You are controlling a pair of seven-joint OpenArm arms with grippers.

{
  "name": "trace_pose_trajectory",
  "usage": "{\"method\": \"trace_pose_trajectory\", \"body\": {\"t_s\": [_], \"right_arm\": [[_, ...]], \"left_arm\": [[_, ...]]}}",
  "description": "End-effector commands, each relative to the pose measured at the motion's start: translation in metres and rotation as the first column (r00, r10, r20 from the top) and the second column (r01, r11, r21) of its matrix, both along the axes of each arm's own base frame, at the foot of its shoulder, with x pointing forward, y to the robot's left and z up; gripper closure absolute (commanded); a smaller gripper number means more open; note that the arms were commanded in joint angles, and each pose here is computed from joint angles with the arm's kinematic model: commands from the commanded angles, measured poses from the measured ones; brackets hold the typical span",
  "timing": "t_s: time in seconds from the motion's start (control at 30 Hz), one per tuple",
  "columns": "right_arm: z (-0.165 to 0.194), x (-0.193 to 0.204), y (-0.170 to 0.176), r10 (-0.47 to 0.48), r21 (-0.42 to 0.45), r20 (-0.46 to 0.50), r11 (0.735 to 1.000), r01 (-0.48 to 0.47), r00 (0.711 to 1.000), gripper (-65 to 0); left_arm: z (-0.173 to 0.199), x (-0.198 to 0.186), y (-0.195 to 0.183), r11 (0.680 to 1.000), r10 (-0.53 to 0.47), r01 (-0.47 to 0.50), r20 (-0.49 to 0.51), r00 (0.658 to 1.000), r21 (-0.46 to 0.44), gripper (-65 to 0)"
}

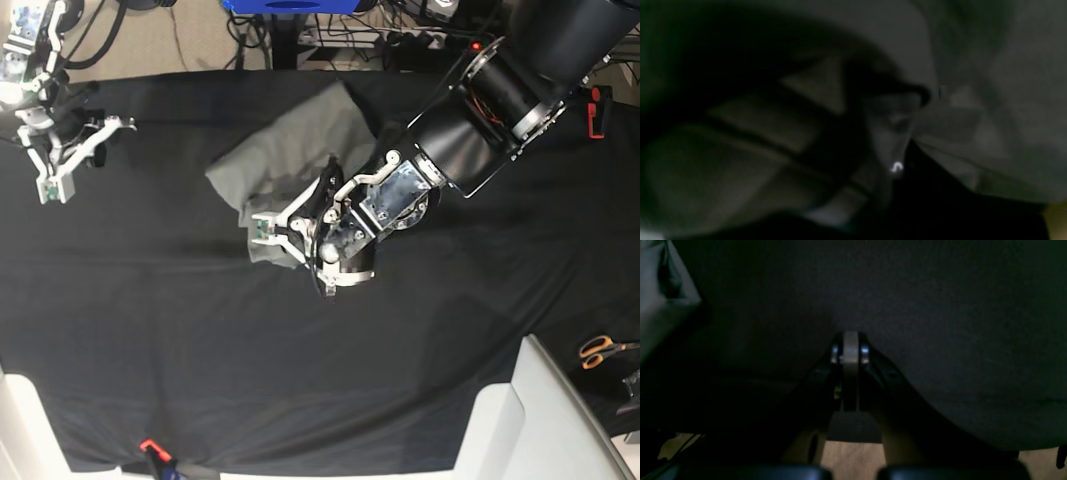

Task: Fold the T-shirt properly
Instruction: 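Drag the grasped collar edge across the stack with the left gripper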

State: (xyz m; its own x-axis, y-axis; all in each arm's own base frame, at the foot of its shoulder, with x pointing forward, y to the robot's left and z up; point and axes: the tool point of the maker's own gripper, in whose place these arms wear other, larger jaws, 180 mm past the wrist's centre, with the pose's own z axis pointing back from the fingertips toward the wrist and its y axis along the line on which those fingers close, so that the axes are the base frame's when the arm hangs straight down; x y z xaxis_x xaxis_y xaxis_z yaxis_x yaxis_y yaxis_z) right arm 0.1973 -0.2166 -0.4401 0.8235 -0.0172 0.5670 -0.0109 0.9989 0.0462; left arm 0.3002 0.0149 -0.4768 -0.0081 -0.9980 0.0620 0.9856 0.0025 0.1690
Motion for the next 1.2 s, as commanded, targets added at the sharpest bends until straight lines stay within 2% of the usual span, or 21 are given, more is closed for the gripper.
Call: {"method": "trace_pose_trajectory", "body": {"t_s": [0.0, 0.23, 0.47, 0.67, 0.77, 0.93, 1.17], "right_arm": [[0.010, 0.009, -0.003, 0.004, -0.009, 0.044, 1.000, -0.004, 0.999, 0.0], [0.012, 0.013, -0.003, 0.004, -0.008, 0.053, 1.000, -0.003, 0.999, 0.0], [0.015, 0.023, -0.003, 0.002, -0.007, 0.068, 1.000, -0.002, 0.998, 0.0], [0.018, 0.028, -0.003, 0.001, -0.007, 0.081, 1.000, 0.000, 0.997, 0.0], [0.018, 0.028, -0.003, 0.001, -0.008, 0.082, 1.000, -0.001, 0.997, 0.0], [0.019, 0.029, -0.004, 0.002, -0.009, 0.084, 1.000, -0.001, 0.996, 0.0], [0.019, 0.029, -0.004, 0.002, -0.011, 0.084, 1.000, -0.002, 0.996, 0.0]], "left_arm": [[0.012, 0.020, -0.001, 1.000, -0.015, 0.014, 0.070, 0.997, 0.015, 0.0], [0.019, 0.015, -0.045, 0.990, -0.063, 0.072, 0.080, 0.995, -0.118, 0.0], [0.031, 0.018, -0.074, 0.980, -0.085, 0.101, 0.100, 0.991, -0.174, 0.0], [0.029, 0.011, -0.084, 0.973, -0.176, 0.189, 0.109, 0.978, -0.131, 0.0], [0.019, 0.011, -0.076, 0.979, -0.162, 0.171, 0.080, 0.983, -0.112, 0.0], [0.009, 0.006, -0.079, 0.976, -0.161, 0.167, 0.051, 0.986, -0.140, 0.0], [0.009, 0.005, -0.081, 0.975, -0.165, 0.171, 0.051, 0.985, -0.141, 0.0]]}}
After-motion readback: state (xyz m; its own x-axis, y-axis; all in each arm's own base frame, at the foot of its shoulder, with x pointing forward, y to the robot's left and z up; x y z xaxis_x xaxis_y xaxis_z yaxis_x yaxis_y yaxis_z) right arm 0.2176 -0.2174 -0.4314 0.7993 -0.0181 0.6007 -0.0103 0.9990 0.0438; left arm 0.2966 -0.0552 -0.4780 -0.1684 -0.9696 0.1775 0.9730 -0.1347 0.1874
